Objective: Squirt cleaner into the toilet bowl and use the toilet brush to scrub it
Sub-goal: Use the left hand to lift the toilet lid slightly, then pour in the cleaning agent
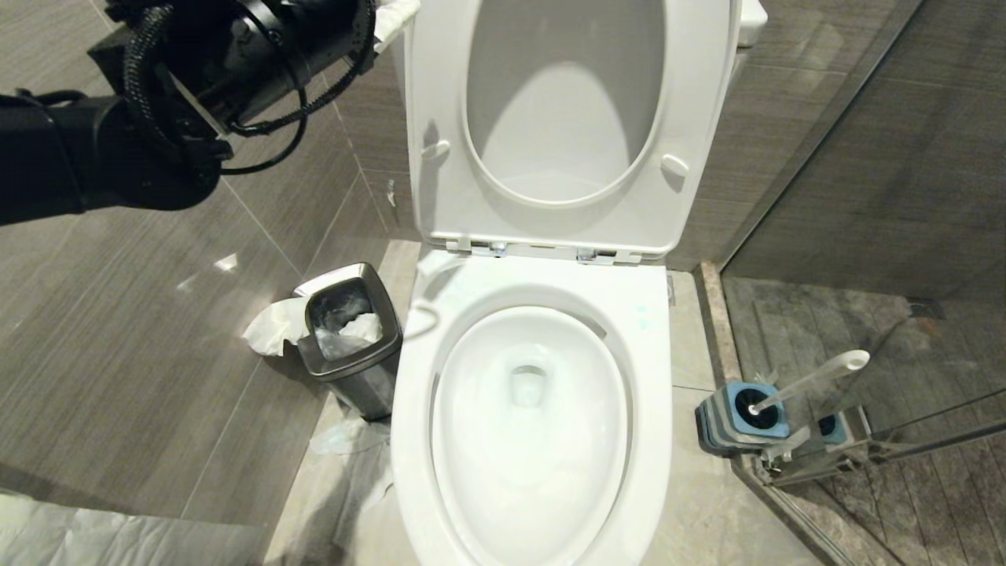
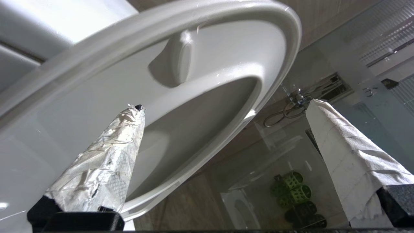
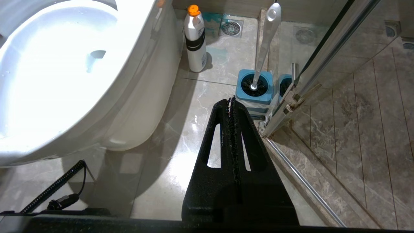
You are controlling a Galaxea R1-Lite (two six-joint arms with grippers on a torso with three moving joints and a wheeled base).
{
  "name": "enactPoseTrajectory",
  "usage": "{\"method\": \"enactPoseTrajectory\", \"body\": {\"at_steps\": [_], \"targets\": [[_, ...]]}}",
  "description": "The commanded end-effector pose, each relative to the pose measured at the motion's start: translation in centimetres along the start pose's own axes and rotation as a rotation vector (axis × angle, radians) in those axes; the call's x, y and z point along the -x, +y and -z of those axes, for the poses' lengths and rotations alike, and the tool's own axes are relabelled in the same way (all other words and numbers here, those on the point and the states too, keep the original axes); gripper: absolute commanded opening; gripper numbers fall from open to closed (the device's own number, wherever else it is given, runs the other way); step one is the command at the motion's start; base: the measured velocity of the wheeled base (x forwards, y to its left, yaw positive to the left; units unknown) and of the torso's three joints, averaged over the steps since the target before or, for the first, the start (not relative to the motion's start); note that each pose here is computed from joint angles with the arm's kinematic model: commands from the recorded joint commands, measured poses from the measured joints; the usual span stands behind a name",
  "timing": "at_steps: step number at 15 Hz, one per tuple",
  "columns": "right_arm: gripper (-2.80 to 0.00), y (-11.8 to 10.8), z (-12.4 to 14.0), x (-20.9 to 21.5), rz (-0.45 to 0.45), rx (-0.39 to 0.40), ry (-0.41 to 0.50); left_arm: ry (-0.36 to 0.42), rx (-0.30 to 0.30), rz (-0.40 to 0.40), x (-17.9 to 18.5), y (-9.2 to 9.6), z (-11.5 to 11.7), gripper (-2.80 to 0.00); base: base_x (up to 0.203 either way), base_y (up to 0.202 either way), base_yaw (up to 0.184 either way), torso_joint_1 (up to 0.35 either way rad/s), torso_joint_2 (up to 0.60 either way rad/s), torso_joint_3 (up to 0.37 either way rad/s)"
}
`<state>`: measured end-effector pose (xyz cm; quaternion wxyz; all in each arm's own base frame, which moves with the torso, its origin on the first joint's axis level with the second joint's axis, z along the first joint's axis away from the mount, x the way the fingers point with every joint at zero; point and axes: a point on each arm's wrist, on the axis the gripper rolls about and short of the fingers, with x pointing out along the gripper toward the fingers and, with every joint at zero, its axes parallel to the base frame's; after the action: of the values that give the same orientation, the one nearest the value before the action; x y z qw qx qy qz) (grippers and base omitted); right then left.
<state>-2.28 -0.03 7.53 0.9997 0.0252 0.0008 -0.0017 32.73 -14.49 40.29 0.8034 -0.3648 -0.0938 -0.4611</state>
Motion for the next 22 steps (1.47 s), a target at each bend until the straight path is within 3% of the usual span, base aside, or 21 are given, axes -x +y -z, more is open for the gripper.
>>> {"method": "enactPoseTrajectory", "body": {"at_steps": [1,5,6,8,12,17,19,22], "targets": [[-2.80,0.0,0.0,0.0,0.000,0.000,0.001,-0.028,-0.019,0.022,1.4,-2.9,-2.2,0.00,0.000,0.000,0.000,0.000,0.00,0.000],[-2.80,0.0,0.0,0.0,0.000,0.000,0.001,-0.017,-0.029,0.006,3.3,-6.4,-4.2,0.00,0.000,0.000,0.000,0.000,0.00,0.000],[-2.80,0.0,0.0,0.0,0.000,0.000,0.000,-0.017,-0.031,0.004,3.8,-7.1,-4.5,-2.80,0.000,0.000,0.000,0.000,0.00,0.000],[-2.80,0.0,0.0,0.0,0.000,0.000,0.001,-0.019,-0.037,0.006,4.5,-8.4,-5.2,-2.80,0.000,0.000,0.000,0.000,0.00,0.000],[-2.80,0.0,0.0,0.0,0.000,0.000,0.001,-0.018,-0.116,0.001,5.5,-9.9,-5.8,-2.80,0.000,0.000,0.000,0.000,0.00,0.000],[-2.80,0.0,0.0,0.0,0.000,0.000,0.001,0.031,-0.315,-0.108,7.2,-11.5,-6.3,-2.80,0.000,0.000,0.000,0.000,0.00,0.000],[-2.80,0.0,0.0,0.0,0.000,0.000,0.001,0.006,-0.385,-0.183,8.0,-12.4,-6.8,-2.80,0.000,0.000,0.000,0.000,0.00,0.000],[-2.80,0.0,0.0,0.0,0.000,0.000,0.001,-0.001,-0.487,-0.209,9.5,-14.0,-7.8,-2.80,0.000,0.000,0.000,0.000,0.00,0.000]]}}
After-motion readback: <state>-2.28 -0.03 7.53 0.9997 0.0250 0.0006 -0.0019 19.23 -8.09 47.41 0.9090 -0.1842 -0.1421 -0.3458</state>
